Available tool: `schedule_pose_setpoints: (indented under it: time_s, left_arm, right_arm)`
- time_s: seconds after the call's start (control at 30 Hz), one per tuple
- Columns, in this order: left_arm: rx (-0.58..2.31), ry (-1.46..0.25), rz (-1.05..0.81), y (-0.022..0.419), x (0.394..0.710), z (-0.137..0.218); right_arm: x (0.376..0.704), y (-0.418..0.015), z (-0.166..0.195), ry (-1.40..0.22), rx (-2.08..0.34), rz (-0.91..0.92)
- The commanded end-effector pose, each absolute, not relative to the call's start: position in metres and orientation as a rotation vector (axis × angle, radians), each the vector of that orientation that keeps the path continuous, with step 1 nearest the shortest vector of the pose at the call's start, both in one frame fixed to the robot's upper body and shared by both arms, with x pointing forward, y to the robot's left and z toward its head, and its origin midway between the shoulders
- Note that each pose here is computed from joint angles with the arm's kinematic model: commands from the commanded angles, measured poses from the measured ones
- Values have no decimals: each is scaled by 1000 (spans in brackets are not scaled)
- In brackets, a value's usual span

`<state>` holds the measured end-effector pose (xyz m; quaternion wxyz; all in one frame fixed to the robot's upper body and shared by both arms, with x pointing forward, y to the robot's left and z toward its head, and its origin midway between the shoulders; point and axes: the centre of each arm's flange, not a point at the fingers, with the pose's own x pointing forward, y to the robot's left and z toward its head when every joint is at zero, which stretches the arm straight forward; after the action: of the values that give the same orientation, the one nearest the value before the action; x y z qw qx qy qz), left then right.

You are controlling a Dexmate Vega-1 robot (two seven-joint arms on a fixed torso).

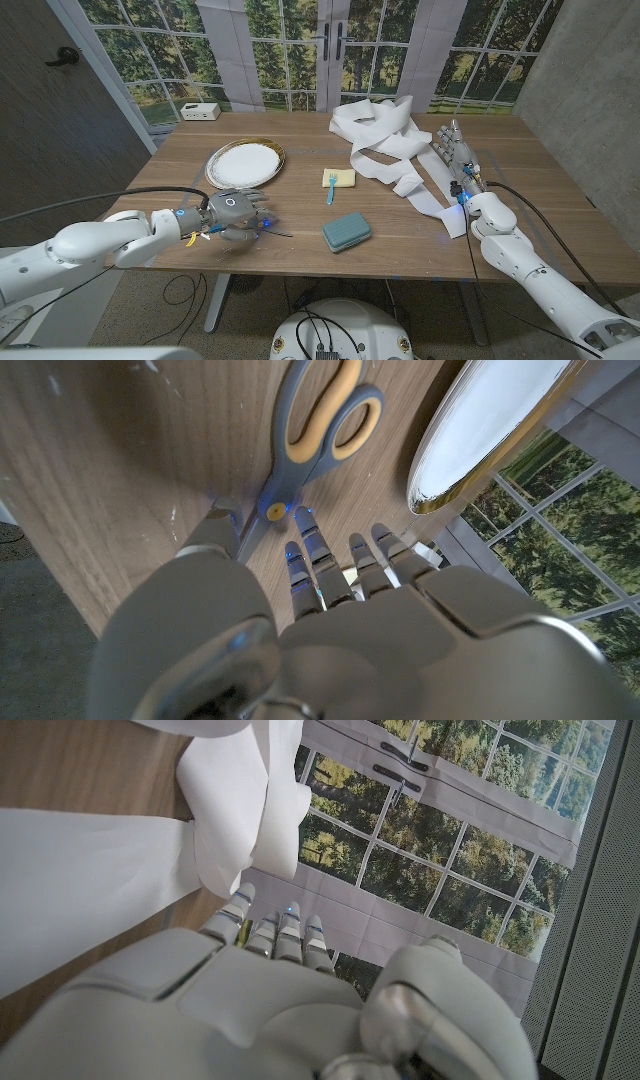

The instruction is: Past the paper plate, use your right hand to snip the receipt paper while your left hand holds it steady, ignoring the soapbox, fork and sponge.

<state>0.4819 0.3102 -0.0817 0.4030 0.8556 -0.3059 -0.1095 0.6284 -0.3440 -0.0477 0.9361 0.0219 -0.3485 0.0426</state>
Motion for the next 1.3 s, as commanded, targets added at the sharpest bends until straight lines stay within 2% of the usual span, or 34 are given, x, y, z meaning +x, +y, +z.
schedule_pose_setpoints:
  time_s: [0.03, 1.3]
  left_arm:
    - [2164, -747, -273, 314, 485, -83]
    - [2149, -750, -303, 309, 489, -91]
  right_arm:
    - [632, -343, -49, -703, 48, 88]
    - [635, -341, -52, -702, 60, 83]
